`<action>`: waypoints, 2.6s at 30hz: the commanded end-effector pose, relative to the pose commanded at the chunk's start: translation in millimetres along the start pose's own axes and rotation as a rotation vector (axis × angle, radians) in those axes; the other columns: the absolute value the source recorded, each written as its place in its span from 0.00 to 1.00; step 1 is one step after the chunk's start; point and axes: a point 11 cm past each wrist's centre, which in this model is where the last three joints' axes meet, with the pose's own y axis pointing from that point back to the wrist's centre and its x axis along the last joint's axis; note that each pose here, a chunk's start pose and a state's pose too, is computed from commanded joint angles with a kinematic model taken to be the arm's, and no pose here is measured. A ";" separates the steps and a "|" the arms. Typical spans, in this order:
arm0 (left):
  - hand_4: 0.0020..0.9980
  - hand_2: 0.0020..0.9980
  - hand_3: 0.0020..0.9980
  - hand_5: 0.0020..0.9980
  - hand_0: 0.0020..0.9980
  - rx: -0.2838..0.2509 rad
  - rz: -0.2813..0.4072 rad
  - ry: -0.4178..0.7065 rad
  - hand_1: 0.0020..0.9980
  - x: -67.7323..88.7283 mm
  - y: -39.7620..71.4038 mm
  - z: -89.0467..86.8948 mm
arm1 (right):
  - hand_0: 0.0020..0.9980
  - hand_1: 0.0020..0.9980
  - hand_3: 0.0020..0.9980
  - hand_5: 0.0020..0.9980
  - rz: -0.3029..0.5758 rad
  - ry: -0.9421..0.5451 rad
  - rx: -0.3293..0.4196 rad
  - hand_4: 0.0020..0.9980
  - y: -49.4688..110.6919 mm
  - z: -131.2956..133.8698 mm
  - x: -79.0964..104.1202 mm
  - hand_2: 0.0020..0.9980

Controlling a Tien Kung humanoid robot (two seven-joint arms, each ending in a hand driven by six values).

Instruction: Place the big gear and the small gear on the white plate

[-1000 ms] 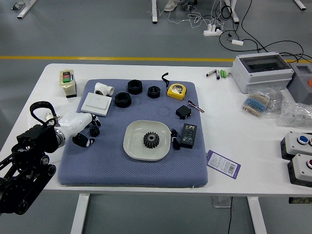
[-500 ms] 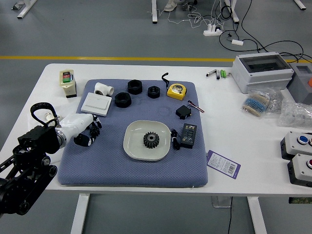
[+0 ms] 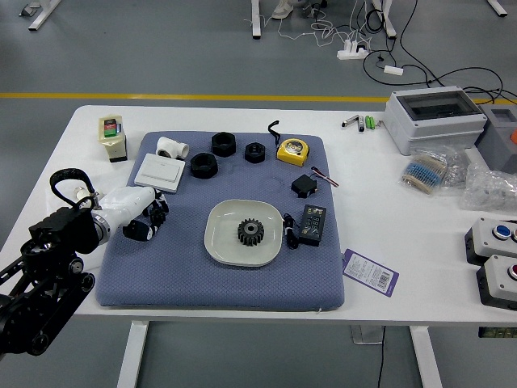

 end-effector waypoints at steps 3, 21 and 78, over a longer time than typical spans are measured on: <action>0.43 0.57 0.61 0.00 0.42 -0.002 0.003 0.001 0.54 1.1 0.3 0.6 | 0.63 0.65 0.55 0.71 0.000 0.001 0.000 0.75 0.0 -0.1 0.0 0.75; 0.38 0.56 0.59 0.00 0.40 -0.162 0.100 0.050 0.53 27.4 11.3 52.3 | 0.63 0.65 0.55 0.71 0.000 0.000 0.001 0.75 -0.1 -0.7 0.1 0.75; 0.76 0.71 0.64 0.05 0.48 -0.395 0.097 -0.041 0.63 -21.1 -0.3 135.5 | 0.63 0.65 0.55 0.71 0.007 0.009 0.002 0.75 -0.2 -0.2 3.2 0.74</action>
